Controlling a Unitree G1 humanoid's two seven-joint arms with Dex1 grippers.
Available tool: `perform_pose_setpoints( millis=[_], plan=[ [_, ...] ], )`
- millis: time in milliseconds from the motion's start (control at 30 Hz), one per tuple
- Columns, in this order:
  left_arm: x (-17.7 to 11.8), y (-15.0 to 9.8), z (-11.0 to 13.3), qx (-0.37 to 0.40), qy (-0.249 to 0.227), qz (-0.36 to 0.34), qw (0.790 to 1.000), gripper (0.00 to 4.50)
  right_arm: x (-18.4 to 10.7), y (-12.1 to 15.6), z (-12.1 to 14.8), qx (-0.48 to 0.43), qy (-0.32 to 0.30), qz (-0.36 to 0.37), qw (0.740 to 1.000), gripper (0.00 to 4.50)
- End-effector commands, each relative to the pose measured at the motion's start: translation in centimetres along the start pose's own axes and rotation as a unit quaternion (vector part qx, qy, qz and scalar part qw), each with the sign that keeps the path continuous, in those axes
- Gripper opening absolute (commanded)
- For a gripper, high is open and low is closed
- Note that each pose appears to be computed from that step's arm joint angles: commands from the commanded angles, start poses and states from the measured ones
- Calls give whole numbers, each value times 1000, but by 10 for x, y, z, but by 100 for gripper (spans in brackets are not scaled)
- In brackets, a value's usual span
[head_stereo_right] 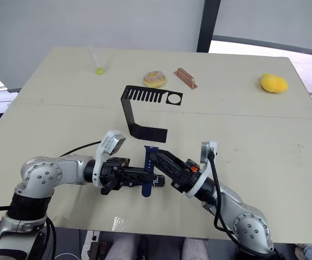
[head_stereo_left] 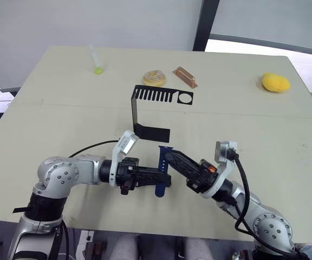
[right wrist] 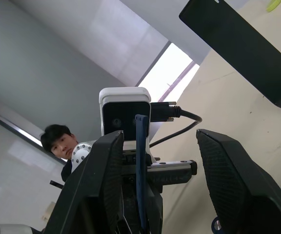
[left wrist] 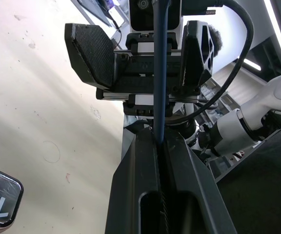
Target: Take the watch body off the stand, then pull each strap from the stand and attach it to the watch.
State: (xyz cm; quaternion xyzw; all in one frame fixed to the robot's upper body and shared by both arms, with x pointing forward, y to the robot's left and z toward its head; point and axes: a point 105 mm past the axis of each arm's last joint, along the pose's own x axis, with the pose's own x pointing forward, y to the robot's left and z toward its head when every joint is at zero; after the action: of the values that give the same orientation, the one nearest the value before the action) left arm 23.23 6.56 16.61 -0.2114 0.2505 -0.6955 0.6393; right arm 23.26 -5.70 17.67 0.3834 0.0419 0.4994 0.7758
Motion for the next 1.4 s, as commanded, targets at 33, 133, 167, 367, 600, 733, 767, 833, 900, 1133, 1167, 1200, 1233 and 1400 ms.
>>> perform_pose_setpoints(
  millis=[33,133,167,367,600,733,767,833,900,1133,1167,1200,1233,1400],
  plan=[
    [1,-4,4,16,-4,-6,1000,0,2,7,0,-2,-1,21,1000,253],
    [2,-4,4,16,-4,-6,1000,0,2,6,0,-5,0,20,1000,253],
    [2,-4,4,16,-4,-6,1000,0,3,6,0,-5,0,20,1000,253],
    [1,-4,3,16,-5,-3,1000,0,4,4,2,-9,-5,19,1000,253],
    [0,-3,4,18,-7,0,1000,0,3,4,3,-10,-8,19,1000,253],
    [1,-3,4,20,-9,1,1000,0,3,4,4,-7,-13,22,1000,120],
    [1,-3,4,20,-9,1,1000,0,3,5,4,-6,-12,24,1000,72],
    [1,-3,4,20,-9,0,1000,0,2,7,3,-2,-11,31,999,7],
    [1,-3,4,21,-9,0,1000,0,2,9,3,3,-11,37,999,7],
    [3,-1,3,26,-8,4,1000,0,-1,15,3,25,-9,55,998,7],
    [3,-1,2,27,-8,4,1000,0,-1,15,3,25,-8,57,998,7],
    [3,-1,2,28,-8,4,1000,0,-1,16,4,25,-8,58,998,7],
    [3,-1,2,29,-7,4,1000,0,-1,16,4,24,-7,59,998,7],
    [4,-1,2,32,-5,3,999,0,0,13,4,14,0,51,999,7]
  ],
)
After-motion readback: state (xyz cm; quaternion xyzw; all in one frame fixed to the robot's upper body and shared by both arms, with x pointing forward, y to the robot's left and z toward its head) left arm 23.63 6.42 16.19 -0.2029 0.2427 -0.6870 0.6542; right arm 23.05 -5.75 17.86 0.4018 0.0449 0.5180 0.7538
